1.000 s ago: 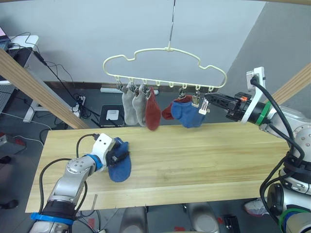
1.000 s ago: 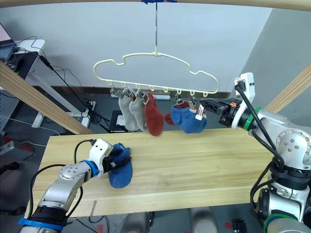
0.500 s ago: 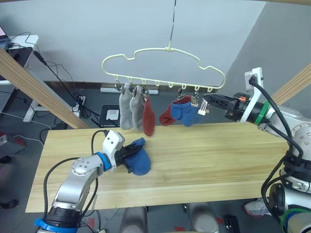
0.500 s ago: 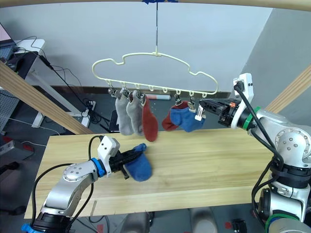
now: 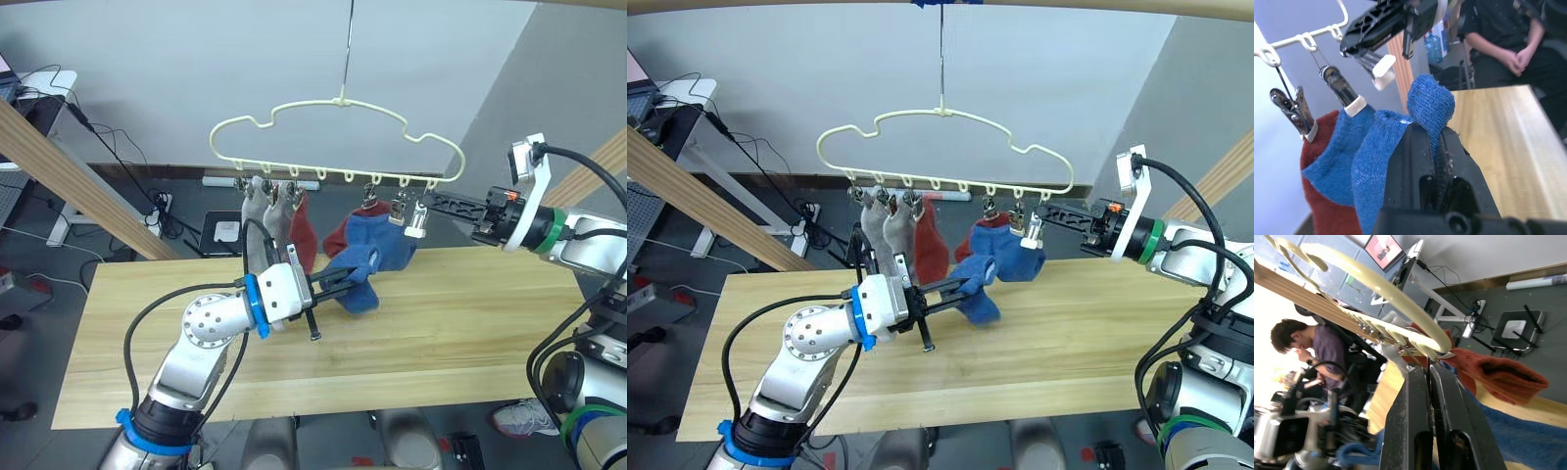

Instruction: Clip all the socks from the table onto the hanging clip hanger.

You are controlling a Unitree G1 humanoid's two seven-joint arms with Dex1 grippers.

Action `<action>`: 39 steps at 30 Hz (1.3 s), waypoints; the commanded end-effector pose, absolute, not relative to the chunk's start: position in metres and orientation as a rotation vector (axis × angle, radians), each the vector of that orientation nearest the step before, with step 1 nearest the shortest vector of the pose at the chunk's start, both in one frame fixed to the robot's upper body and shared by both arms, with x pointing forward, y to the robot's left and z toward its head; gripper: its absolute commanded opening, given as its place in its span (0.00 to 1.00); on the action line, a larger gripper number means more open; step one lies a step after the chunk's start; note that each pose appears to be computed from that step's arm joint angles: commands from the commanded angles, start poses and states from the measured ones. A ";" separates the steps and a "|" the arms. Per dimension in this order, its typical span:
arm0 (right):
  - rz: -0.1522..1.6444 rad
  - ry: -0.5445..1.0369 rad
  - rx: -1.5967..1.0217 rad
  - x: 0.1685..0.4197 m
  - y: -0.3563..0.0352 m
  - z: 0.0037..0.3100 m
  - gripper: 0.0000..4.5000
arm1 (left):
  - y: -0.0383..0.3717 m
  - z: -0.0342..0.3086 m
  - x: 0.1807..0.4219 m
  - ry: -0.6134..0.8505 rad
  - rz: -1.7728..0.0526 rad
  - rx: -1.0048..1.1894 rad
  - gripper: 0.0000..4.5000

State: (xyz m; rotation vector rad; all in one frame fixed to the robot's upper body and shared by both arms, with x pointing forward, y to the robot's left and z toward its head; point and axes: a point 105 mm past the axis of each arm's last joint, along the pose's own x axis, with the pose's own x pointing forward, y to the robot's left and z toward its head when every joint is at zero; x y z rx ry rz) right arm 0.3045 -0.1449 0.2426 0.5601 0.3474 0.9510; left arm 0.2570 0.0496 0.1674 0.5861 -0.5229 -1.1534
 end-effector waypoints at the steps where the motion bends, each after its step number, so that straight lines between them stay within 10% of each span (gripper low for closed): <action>1: 0.971 0.300 0.590 0.298 -0.140 0.253 0.00 | 0.039 0.176 0.255 -0.620 -1.138 0.613 0.02; 36: 0.941 0.326 0.609 0.288 -0.120 0.251 0.00 | 0.018 0.197 0.265 -0.757 -1.090 0.590 0.02; 39: 0.949 0.327 0.611 0.288 -0.120 0.251 0.16 | 0.018 0.197 0.265 -0.755 -1.089 0.588 0.00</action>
